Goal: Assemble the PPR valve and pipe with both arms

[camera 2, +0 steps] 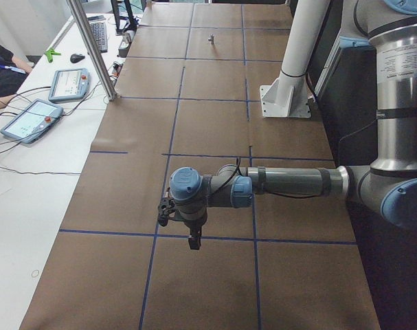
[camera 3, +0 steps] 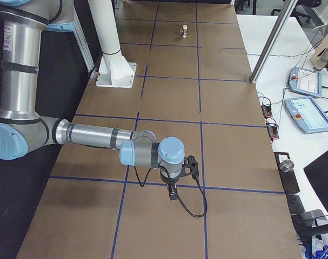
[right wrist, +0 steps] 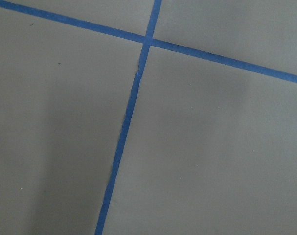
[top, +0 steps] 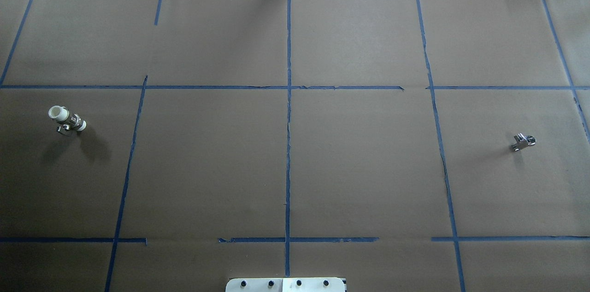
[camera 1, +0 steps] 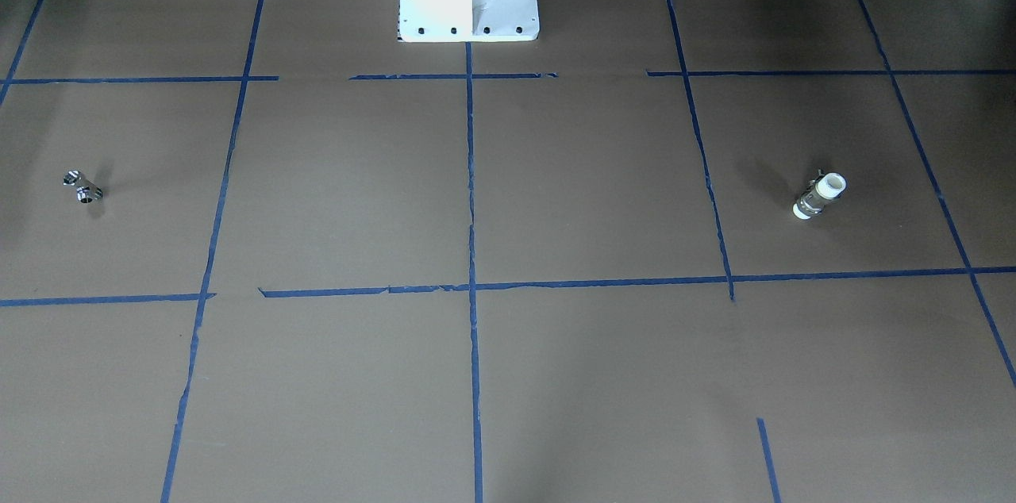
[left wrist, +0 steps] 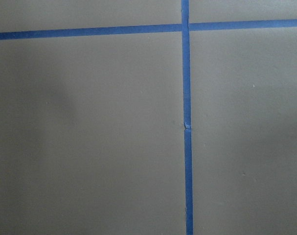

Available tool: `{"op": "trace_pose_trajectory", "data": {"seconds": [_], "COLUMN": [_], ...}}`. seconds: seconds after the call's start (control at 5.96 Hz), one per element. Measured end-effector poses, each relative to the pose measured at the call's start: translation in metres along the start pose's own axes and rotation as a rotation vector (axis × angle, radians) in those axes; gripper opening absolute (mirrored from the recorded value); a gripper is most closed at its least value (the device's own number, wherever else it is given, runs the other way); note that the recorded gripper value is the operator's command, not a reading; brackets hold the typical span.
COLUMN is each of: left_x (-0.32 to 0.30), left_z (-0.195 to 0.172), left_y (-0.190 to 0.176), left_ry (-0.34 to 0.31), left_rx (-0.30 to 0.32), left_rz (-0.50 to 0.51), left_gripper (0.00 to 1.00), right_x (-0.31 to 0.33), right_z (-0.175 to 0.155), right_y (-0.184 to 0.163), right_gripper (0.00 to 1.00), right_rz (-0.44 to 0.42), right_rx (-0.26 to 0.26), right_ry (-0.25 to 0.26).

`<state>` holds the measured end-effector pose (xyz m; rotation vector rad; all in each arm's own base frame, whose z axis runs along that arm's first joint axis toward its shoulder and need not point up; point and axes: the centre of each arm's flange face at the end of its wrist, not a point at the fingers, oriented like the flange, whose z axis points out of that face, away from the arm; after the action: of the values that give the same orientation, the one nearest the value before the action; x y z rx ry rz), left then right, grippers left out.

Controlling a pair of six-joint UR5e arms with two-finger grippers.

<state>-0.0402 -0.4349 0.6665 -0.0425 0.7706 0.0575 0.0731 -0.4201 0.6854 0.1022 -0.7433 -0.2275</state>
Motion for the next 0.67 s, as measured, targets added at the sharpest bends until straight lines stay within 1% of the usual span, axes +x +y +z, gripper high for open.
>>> {"op": "trace_pose_trajectory", "data": {"seconds": [0.5, 0.67], "left_x": [0.006, 0.014], "left_z": [-0.004, -0.011], "left_y": [-0.002, -0.010], "left_ry": [-0.001, -0.003], "left_rx": [0.010, 0.024], "left_rz": [0.011, 0.025], "left_gripper": [1.00, 1.00], "right_x": [-0.002, -0.004], "right_z": [0.001, 0.002], "right_y": [-0.002, -0.004], "right_gripper": [1.00, 1.00], "right_rz": [-0.009, -0.018], "right_rx": [-0.001, 0.001], "right_ry": [0.001, 0.001]}}
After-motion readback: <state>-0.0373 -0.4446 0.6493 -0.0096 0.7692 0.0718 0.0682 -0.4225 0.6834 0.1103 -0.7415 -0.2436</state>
